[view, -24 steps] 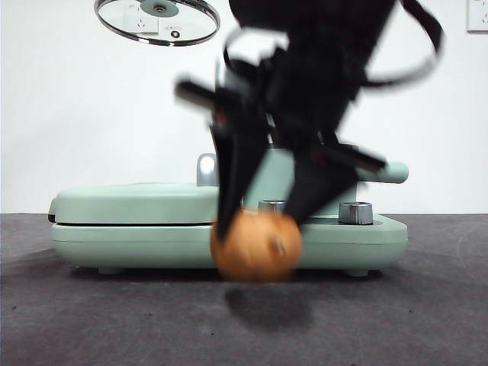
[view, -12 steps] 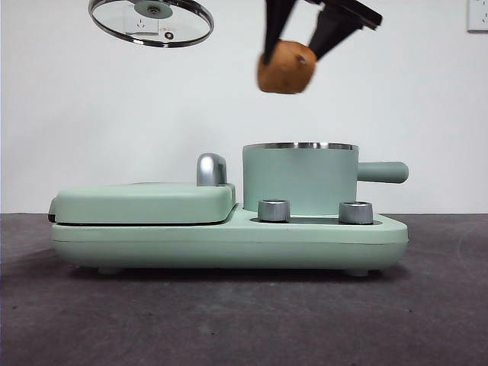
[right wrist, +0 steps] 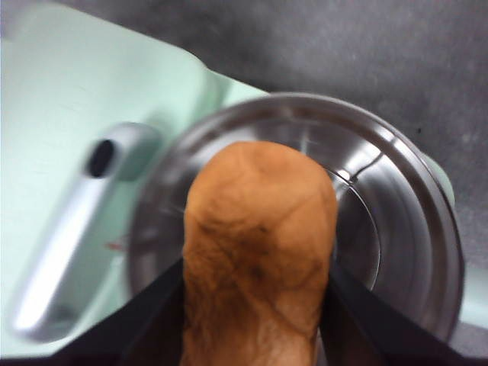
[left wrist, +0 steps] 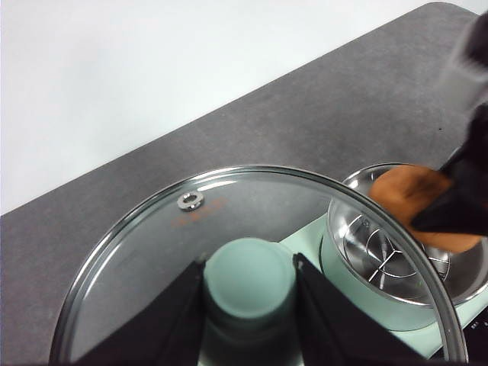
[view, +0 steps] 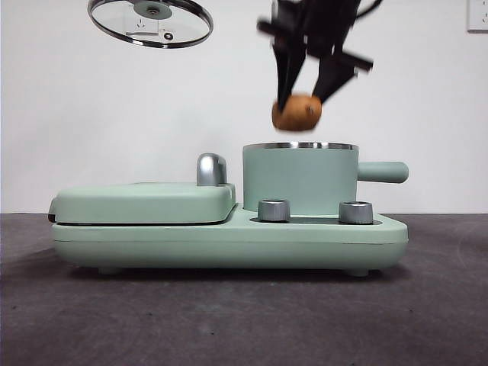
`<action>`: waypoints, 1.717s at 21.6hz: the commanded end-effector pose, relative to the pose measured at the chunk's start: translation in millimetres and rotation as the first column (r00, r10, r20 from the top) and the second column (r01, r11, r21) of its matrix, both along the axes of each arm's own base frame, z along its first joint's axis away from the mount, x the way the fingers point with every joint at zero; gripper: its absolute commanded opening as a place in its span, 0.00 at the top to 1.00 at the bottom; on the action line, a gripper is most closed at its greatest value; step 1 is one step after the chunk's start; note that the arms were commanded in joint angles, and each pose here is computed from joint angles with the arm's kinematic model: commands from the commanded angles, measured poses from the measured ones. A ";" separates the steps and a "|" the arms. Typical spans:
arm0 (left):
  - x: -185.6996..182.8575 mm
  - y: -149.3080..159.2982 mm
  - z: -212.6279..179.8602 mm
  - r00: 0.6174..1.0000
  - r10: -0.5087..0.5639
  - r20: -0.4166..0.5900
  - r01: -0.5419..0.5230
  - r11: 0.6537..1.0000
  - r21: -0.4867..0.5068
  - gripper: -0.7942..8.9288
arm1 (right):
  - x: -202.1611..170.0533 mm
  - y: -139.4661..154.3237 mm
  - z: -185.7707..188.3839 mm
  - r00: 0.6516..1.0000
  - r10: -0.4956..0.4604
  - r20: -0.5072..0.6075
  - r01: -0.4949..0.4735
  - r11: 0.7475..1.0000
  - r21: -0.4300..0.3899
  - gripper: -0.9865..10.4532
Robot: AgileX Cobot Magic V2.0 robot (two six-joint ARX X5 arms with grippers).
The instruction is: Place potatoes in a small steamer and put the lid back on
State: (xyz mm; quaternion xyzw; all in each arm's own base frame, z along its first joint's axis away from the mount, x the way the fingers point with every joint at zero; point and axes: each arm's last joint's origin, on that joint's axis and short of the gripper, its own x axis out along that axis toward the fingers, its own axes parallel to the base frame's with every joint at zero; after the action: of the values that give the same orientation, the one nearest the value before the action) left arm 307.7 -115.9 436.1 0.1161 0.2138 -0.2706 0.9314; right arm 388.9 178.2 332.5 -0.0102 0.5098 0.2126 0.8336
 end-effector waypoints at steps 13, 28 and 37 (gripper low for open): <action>-3.1 -0.9 14.9 0.998 -0.005 0.057 0.007 0.999 -0.032 0.86 | 20.8 7.5 -33.4 0.997 0.023 -0.068 -0.027 0.998 -0.054 0.64; -5.0 -34.9 2.4 0.995 -0.100 0.007 0.100 0.995 -0.022 0.86 | -136.2 -66.7 111.5 0.987 -0.041 0.154 0.057 0.993 -0.100 0.59; 17.8 -91.1 -29.0 0.982 -0.191 0.010 0.191 0.980 -0.051 0.86 | -226.3 -100.4 52.8 0.951 -0.028 0.307 0.017 0.999 0.037 0.59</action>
State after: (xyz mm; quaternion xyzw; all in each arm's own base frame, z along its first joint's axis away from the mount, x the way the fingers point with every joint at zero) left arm 322.4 -200.7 399.0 0.1205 0.2157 -0.3578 0.9005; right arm 164.1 77.1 386.6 -0.0269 0.3761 0.2045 0.9033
